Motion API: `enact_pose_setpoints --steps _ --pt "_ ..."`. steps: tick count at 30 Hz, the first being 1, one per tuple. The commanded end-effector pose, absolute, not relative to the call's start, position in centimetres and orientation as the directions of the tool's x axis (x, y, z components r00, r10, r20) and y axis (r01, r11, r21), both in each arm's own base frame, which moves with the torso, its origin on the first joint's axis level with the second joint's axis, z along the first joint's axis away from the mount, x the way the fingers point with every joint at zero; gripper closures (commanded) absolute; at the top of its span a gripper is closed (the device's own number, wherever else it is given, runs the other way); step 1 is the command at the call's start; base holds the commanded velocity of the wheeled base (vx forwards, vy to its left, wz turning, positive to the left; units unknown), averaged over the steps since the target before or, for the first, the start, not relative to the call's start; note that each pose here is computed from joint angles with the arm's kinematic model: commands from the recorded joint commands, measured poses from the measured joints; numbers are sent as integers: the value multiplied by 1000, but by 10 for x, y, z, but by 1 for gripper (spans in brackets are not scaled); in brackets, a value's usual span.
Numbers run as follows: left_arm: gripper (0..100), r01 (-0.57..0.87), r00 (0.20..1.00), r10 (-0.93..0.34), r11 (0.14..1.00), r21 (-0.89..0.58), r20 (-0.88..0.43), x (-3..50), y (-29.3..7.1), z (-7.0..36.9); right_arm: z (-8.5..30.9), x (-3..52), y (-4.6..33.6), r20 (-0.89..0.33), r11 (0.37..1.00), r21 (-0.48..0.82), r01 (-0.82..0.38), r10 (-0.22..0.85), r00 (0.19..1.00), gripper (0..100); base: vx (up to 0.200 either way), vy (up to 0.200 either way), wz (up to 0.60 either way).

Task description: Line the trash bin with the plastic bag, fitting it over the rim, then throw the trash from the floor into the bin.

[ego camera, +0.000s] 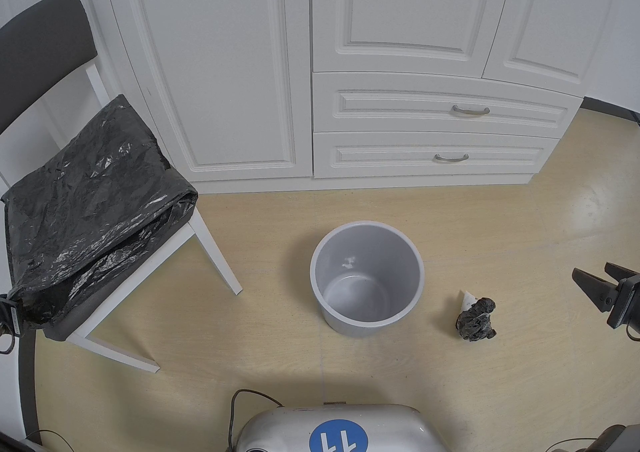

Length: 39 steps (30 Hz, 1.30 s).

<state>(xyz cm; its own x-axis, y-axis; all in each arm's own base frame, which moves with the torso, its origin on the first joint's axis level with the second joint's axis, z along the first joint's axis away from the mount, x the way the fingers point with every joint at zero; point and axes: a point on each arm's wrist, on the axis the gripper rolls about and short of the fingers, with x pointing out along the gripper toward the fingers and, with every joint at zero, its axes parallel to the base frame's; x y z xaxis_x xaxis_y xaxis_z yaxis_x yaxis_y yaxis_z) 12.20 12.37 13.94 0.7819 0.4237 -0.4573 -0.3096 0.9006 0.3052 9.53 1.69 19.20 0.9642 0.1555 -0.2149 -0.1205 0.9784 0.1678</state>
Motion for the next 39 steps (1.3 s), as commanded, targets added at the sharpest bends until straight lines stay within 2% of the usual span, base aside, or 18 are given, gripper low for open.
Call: enact_pose_setpoints --steps 1,7,13,15,19,21,22,23,25,26,27,29,33,34,39 --pt "100 -305 782 420 902 304 -460 121 122 138 191 96 17 -221 978 167 -122 157 963 0 0 0 0" --pt "100 -289 793 403 909 300 -456 122 119 138 190 99 18 -234 975 193 -112 157 959 0 0 0 0" --pt "100 -212 882 296 944 254 -366 115 107 150 209 102 21 -113 971 173 -165 186 976 0 0 0 0" --pt "100 -148 934 206 967 208 -291 105 92 160 215 106 28 -61 967 129 -220 229 971 0 0 0 0" --pt "100 -4 984 26 993 120 -179 97 60 176 214 113 41 -85 965 87 -248 255 963 0 0 0 0" --pt "100 -4 984 26 993 120 -179 97 60 176 214 113 41 -85 965 87 -248 255 963 0 0 0 0" --pt "100 110 988 -105 993 41 -109 93 40 187 211 121 54 -122 962 82 -262 271 955 0 0 0 0" --pt "100 221 974 -221 975 -19 -50 88 24 196 210 128 62 -137 965 92 -247 258 956 0 0 0 0" --pt "100 359 933 -359 930 -85 17 79 8 208 207 134 70 -140 966 116 -232 247 959 0 0 0 0" --pt "100 359 933 -359 930 -85 17 79 8 208 207 134 70 -140 966 116 -232 247 959 0 0 0 0" --pt "100 448 894 -443 887 -115 65 71 -1 216 205 135 75 -136 963 124 -240 256 957 0 0 0 0" --pt "100 540 841 -527 831 -133 125 59 -9 227 201 136 78 -141 961 117 -250 266 954 0 0 0 0" --pt "100 593 803 -571 794 -133 170 47 -12 233 202 132 83 -135 951 110 -289 302 944 0 0 0 0" --pt "100 608 790 -582 783 -129 192 42 -13 234 204 130 88 -128 939 109 -327 339 932 0 0 0 0" --pt "100 611 787 -582 780 -134 202 42 -13 236 217 143 106 -113 925 65 -373 379 919 0 0 0 0"
